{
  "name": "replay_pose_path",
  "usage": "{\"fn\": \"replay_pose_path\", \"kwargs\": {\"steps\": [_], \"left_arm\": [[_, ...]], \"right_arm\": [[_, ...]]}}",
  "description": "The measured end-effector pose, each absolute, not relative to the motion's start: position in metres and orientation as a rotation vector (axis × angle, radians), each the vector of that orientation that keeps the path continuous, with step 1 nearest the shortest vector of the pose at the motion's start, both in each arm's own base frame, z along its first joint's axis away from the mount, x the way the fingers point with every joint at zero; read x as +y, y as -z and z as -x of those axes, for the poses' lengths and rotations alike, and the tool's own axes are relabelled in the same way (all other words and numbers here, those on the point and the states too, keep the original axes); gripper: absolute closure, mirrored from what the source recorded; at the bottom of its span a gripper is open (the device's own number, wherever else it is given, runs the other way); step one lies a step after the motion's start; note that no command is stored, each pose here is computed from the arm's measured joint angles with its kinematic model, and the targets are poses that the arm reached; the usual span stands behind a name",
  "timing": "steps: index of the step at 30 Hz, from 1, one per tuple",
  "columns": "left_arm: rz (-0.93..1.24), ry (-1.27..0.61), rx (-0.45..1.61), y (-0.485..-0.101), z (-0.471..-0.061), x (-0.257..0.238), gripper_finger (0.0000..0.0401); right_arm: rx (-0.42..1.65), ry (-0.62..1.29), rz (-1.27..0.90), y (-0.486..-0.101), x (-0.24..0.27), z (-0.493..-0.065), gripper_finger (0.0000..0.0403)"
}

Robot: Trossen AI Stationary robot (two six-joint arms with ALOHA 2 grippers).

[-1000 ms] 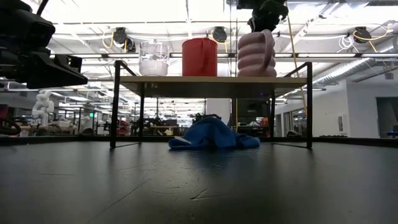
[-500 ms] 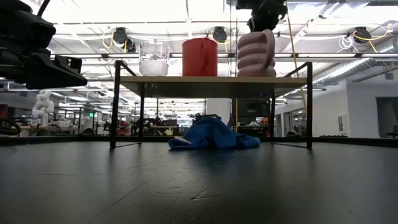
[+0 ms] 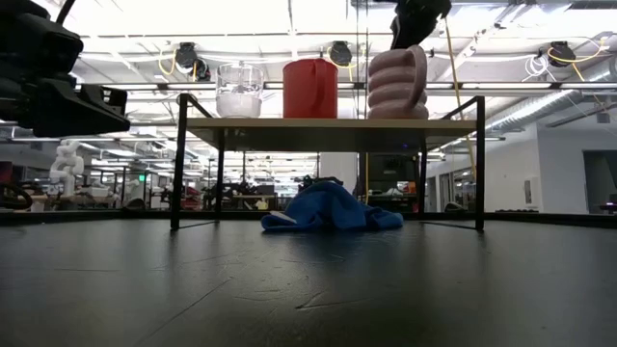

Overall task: Stack small to large cups/mugs on shelf
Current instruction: Return to Home Position

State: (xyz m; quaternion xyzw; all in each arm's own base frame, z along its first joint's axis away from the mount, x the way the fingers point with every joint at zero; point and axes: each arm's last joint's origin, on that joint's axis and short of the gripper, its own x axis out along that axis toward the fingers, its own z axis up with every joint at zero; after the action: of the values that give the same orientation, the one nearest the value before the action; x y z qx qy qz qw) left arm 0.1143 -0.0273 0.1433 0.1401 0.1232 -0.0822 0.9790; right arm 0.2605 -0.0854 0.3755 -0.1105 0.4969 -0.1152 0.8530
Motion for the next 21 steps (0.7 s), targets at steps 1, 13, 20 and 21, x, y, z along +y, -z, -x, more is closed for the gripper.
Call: {"fn": "replay_pose_path", "kwargs": {"steps": [1,13,20,21], "left_arm": [[-0.282,0.166,0.248,-0.143,-0.114,-0.027,0.037],[-0.282,0.165,0.247,-0.143,-0.114,-0.027,0.037],[-0.282,0.165,0.246,-0.144,-0.114,-0.027,0.037],[-0.282,0.165,0.246,-0.144,-0.114,-0.027,0.037]], "right_arm": [[1.035,0.247,0.231,-0.378,-0.085,-0.258,0.0332],[0.845,0.2,0.204,-0.416,-0.062,-0.213,0.0339],[0.79,0.073,0.217,-0.425,-0.043,-0.199,0.0397],[0.799,0.061,0.214,-0.424,-0.041,-0.199,0.0397]]}}
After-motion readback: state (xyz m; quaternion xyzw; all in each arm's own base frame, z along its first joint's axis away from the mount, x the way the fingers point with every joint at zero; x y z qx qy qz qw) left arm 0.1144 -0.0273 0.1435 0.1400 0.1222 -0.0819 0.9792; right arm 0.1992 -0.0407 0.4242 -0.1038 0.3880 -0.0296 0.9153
